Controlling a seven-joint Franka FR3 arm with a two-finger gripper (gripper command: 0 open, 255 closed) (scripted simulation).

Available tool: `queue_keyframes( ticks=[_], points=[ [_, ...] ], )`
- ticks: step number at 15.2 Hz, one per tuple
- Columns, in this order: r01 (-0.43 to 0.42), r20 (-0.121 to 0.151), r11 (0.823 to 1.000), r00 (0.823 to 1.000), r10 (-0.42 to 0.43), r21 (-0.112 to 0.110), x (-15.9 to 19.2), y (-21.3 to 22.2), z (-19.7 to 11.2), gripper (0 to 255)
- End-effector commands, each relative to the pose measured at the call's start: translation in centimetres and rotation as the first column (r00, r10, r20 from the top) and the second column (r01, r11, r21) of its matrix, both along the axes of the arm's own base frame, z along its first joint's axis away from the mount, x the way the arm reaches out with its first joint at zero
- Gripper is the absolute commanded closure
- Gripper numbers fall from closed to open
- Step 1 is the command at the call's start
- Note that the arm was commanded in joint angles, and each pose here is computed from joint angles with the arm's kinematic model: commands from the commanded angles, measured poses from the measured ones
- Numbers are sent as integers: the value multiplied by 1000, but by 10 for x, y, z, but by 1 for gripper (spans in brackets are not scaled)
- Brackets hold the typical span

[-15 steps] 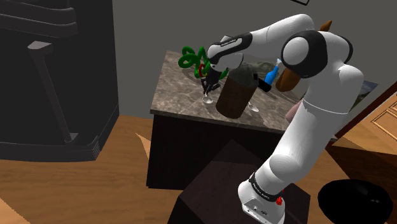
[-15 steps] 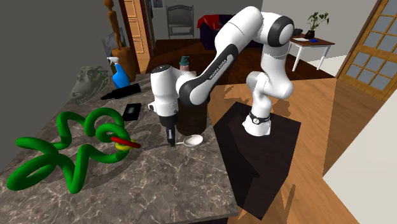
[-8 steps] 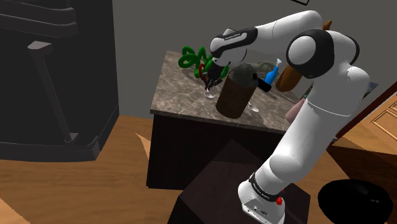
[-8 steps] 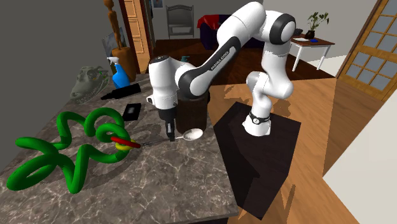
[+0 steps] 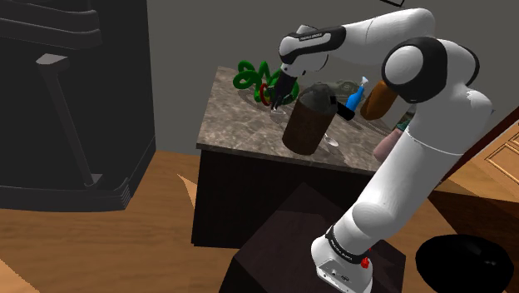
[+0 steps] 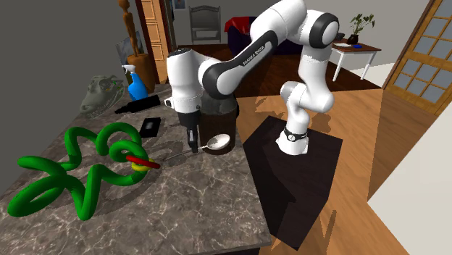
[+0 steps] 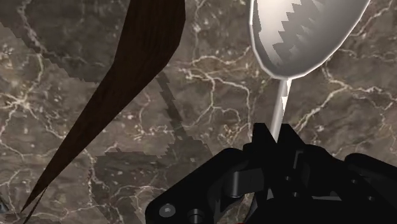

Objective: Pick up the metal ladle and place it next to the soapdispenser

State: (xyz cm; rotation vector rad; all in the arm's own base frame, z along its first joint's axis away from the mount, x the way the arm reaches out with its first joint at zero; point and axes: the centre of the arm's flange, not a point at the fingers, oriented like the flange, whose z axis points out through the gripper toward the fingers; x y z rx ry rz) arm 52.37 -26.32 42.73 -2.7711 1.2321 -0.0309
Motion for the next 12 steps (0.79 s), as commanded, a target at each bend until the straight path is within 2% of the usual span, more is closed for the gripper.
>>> queue_keyframes(
  ticks=[1, 12],
  points=[
    [0, 0, 1000, 1000, 0, 0, 0, 0, 10, 255],
    [0, 0, 1000, 1000, 0, 0, 0, 0, 69, 255]
  ],
)
